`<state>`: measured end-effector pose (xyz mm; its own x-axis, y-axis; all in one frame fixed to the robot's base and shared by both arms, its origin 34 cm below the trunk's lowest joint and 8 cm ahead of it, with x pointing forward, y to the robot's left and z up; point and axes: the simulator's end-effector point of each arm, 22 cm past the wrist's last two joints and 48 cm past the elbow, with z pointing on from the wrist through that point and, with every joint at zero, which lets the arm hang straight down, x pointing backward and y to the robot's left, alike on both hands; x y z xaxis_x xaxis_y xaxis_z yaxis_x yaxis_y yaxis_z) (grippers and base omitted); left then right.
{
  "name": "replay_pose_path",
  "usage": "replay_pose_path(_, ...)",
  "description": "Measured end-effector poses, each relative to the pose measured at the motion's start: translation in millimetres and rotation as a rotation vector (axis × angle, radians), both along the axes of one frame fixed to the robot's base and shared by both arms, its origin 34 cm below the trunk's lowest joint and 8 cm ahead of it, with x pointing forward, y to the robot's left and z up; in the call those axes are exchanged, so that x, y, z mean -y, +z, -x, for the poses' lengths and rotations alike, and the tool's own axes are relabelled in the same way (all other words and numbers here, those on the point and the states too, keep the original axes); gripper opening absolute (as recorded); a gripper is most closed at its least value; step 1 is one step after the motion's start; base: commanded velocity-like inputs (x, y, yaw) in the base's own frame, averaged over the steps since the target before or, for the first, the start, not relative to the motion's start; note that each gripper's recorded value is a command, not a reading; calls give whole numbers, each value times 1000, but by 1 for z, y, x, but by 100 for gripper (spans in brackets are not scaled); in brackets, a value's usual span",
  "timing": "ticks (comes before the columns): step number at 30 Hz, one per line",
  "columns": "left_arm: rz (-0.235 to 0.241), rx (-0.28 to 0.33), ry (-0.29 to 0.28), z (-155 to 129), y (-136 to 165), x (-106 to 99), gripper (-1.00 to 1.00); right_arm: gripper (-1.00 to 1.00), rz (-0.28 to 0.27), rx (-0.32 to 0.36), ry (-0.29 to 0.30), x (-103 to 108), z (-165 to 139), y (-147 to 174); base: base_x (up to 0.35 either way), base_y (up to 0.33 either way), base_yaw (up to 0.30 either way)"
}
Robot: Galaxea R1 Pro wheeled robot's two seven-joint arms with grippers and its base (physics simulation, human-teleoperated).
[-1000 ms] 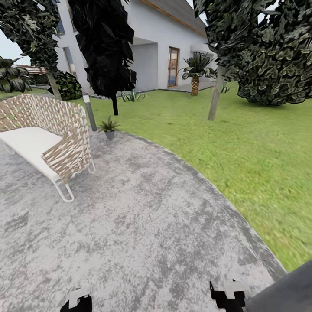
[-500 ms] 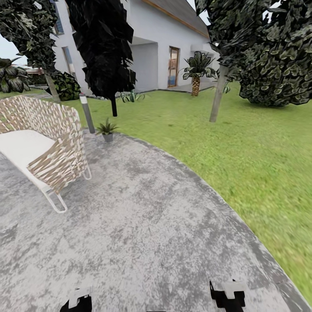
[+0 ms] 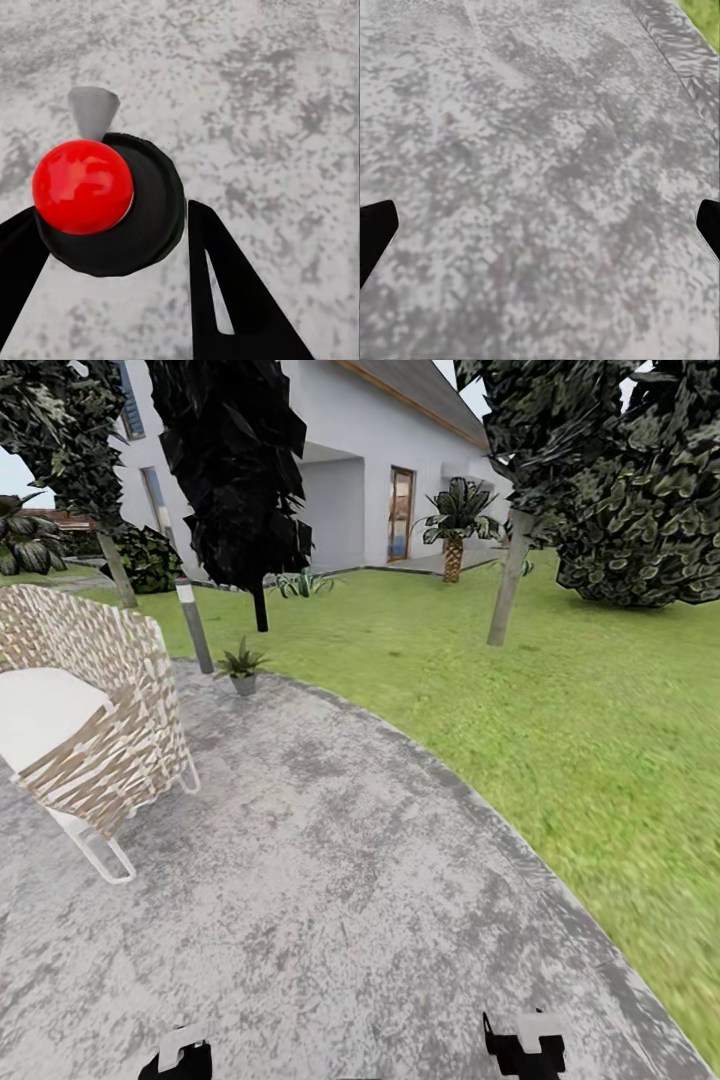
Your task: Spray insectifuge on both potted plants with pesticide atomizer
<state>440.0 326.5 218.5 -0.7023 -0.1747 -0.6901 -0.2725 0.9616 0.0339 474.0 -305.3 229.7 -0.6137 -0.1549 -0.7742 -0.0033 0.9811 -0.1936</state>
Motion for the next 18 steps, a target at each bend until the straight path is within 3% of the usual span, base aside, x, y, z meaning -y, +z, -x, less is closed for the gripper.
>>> replay_pose_path(18,1,0,0,0,0,1,-100,100,3,1,-4,2,0,0,333,0,0)
